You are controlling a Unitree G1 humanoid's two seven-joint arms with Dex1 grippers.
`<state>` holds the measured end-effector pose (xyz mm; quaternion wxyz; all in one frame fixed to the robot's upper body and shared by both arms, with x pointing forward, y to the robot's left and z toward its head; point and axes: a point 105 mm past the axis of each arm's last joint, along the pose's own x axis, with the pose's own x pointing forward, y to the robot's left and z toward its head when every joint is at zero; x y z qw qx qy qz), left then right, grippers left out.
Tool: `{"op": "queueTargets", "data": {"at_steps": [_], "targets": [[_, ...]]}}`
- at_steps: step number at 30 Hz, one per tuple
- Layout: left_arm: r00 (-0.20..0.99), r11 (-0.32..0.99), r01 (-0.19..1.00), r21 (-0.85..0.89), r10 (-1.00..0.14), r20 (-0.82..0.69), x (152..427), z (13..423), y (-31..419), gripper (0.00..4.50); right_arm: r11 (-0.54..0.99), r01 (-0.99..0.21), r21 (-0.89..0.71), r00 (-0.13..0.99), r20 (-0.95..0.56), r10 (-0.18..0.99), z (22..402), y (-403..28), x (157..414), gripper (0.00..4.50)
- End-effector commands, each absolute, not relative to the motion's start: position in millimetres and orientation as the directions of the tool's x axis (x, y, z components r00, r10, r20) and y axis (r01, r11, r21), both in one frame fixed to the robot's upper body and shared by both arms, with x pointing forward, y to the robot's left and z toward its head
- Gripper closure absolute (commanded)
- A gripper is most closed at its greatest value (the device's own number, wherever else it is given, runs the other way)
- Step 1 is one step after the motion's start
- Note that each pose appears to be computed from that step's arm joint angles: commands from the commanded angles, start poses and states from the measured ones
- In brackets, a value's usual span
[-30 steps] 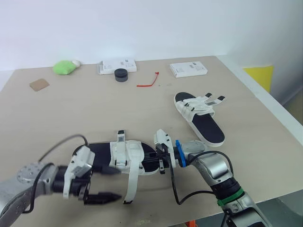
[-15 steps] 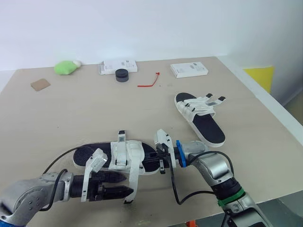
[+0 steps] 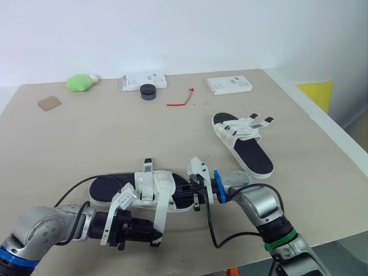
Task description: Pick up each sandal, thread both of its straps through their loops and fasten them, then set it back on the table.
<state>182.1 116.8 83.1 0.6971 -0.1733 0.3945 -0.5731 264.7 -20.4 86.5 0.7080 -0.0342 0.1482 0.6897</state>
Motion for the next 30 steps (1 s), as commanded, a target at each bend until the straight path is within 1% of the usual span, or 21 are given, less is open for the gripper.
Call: {"op": "queueTargets", "data": {"at_steps": [1, 2, 3, 8, 13, 18, 21, 26, 30], "targets": [[0.022, 0.257, 0.643, -0.722, -0.948, -0.318, 180.0, 87.7, 114.5, 4.06, 0.085, -0.944, 0.32, -0.044, -0.376, 0.926, 34.3, -21.6, 247.7, 4.5], [0.021, 0.253, 0.645, -0.721, -0.949, -0.314, 180.2, 88.6, 113.5, 4.33, 0.084, -0.944, 0.319, -0.045, -0.376, 0.925, 34.4, -21.3, 247.8, 4.5], [0.024, 0.25, 0.649, -0.719, -0.951, -0.308, 180.7, 89.5, 112.5, 4.43, 0.082, -0.944, 0.318, -0.047, -0.377, 0.925, 34.5, -21.3, 247.7, 4.5], [0.04, 0.26, 0.653, -0.711, -0.95, -0.31, 182.2, 90.2, 113.5, 4.43, 0.075, -0.946, 0.314, -0.053, -0.379, 0.924, 34.7, -21.5, 247.4, 4.5], [0.042, 0.198, 0.661, -0.724, -0.973, -0.227, 187.0, 111.8, 117.2, 4.43, 0.075, -0.946, 0.316, -0.054, -0.38, 0.924, 34.9, -22.5, 247.4, 4.5], [0.044, 0.097, 0.681, -0.726, -0.995, -0.092, 205.4, 157.4, 121.1, 4.43, 0.074, -0.945, 0.318, -0.055, -0.381, 0.923, 35.3, -24.4, 248.7, 4.5], [0.075, 0.03, 0.684, -0.729, -0.997, 0.029, 228.5, 192.8, 120.7, 4.43, 0.072, -0.945, 0.32, -0.059, -0.38, 0.923, 35.3, -23.5, 249.4, 4.5], [0.166, 0.07, 0.643, -0.762, -0.985, 0.05, 262.2, 193.5, 109.8, 4.43, 0.071, -0.944, 0.321, -0.058, -0.376, 0.925, 35.9, -21.5, 249.6, 4.5], [0.177, 0.085, 0.608, -0.789, -0.984, 0.03, 274.8, 185.9, 104.2, 4.43, 0.075, -0.943, 0.325, -0.055, -0.374, 0.926, 35.9, -21.5, 247.7, 4.5]]}}
